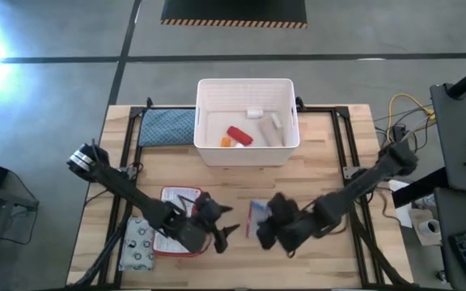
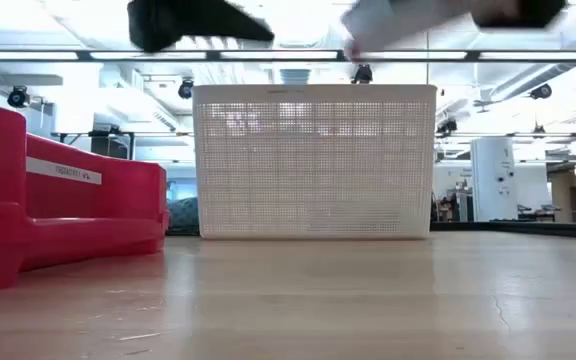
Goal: Pick & place medical supplies in basket/bin
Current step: Put the red medicine box into the white bin
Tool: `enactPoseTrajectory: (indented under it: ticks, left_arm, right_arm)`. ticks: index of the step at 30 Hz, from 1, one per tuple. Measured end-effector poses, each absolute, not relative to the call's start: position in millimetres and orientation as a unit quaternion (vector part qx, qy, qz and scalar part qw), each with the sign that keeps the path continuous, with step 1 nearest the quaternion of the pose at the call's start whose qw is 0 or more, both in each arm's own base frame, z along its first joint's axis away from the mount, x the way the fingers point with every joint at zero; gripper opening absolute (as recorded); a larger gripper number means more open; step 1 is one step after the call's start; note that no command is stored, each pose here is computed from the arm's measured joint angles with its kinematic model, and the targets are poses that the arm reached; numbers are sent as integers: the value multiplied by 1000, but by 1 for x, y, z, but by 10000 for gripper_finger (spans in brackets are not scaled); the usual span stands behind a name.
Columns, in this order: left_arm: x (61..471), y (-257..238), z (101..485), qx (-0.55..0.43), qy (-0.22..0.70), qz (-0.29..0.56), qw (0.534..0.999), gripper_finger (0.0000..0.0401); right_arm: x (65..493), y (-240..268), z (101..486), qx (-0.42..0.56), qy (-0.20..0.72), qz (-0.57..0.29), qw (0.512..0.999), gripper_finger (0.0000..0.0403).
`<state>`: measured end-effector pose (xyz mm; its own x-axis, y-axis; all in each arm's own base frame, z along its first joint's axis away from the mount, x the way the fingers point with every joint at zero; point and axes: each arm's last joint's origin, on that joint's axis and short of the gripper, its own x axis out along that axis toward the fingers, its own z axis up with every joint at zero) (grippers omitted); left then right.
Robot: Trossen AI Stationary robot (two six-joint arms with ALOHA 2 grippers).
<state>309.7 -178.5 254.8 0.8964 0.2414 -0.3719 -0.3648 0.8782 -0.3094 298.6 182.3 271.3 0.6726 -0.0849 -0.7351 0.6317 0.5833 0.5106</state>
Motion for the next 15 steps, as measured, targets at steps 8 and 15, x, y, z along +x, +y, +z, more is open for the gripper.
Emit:
enactPoseTrajectory:
  ticks: [8,15]
  left_arm:
    - [284,-160,308,-183,93,176,963,269]
    - [263,-145,341,-185,47,193,962,269]
  right_arm:
    - [267,137,345,370,154,-264,877,22]
    - [253,58,384,325,69,-356,873,22]
